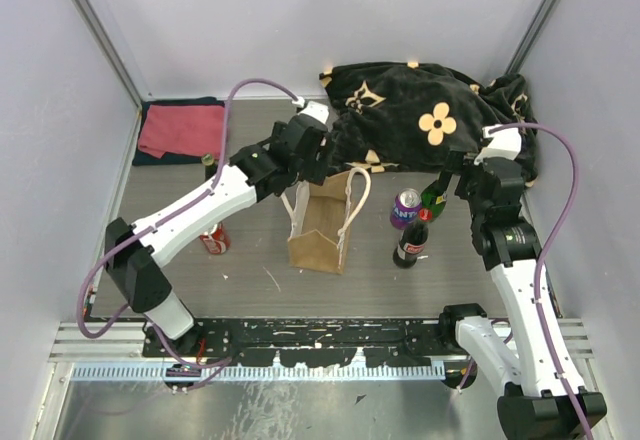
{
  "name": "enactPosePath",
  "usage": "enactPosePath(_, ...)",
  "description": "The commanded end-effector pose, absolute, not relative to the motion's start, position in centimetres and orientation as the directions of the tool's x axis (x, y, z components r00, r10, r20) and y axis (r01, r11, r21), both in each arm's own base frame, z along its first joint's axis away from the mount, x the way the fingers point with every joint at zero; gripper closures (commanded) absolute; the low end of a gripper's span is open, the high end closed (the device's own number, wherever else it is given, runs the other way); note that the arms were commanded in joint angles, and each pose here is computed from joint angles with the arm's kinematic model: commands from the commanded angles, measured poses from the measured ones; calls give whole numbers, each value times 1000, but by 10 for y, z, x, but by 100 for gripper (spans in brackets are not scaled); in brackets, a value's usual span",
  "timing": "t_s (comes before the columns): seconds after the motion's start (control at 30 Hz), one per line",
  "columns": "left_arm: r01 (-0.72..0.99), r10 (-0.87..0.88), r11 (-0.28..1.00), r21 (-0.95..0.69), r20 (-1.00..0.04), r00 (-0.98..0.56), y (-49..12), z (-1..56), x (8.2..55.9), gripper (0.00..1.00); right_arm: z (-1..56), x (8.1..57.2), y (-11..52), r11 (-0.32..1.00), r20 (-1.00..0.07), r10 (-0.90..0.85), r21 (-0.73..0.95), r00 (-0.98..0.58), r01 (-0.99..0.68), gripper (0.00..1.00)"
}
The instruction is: Place the beverage into the canvas bag
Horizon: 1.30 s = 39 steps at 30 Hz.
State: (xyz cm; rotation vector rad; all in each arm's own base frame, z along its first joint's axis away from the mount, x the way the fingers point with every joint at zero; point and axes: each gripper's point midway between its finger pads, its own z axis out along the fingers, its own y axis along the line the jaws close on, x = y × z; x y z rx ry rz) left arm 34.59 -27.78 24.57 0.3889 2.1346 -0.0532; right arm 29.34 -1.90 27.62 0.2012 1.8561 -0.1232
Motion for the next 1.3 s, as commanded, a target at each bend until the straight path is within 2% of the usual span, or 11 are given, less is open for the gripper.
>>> enactPosePath(0.0,380,283,923,58,-770,-571,-286,214,342,12,286,292,-13,982,-957,105,56,-271,180,0)
enactPosePath(0.33,323,295,943,85,-664,-687,-270,140,344,24,284,286,-15,983,-956,84,34,-280,180,0)
enactPosePath(0.5,259,257,961,94,-644,-720,-257,119,337,45,286,284,-18,983,-958,70,19,-279,184,0)
enactPosePath(0.67,180,202,978,103,-660,-724,-243,127,334,69,287,285,-18,983,-957,69,17,-281,184,0)
enactPosePath(0.9,132,154,988,85,-675,-721,-234,138,328,76,283,288,-16,983,-954,84,32,-288,183,0)
enactPosePath(0.97,130,147,989,76,-673,-724,-233,138,326,71,283,289,-16,983,-954,85,33,-288,182,0)
enactPosePath(1.07,147,146,988,57,-671,-727,-237,138,325,29,285,292,-15,983,-954,87,35,-288,182,0)
enactPosePath(1.1,154,146,987,49,-675,-723,-239,140,325,20,286,293,-15,983,-953,88,36,-289,181,0)
enactPosePath(1.13,159,142,987,39,-683,-717,-241,144,326,16,288,294,-14,983,-954,88,37,-287,179,0)
enactPosePath(1.23,161,121,987,13,-719,-684,-245,163,332,13,293,299,-13,983,-955,92,42,-283,178,0)
enactPosePath(1.27,161,118,987,11,-731,-672,-245,169,334,10,293,301,-13,983,-954,92,42,-286,177,0)
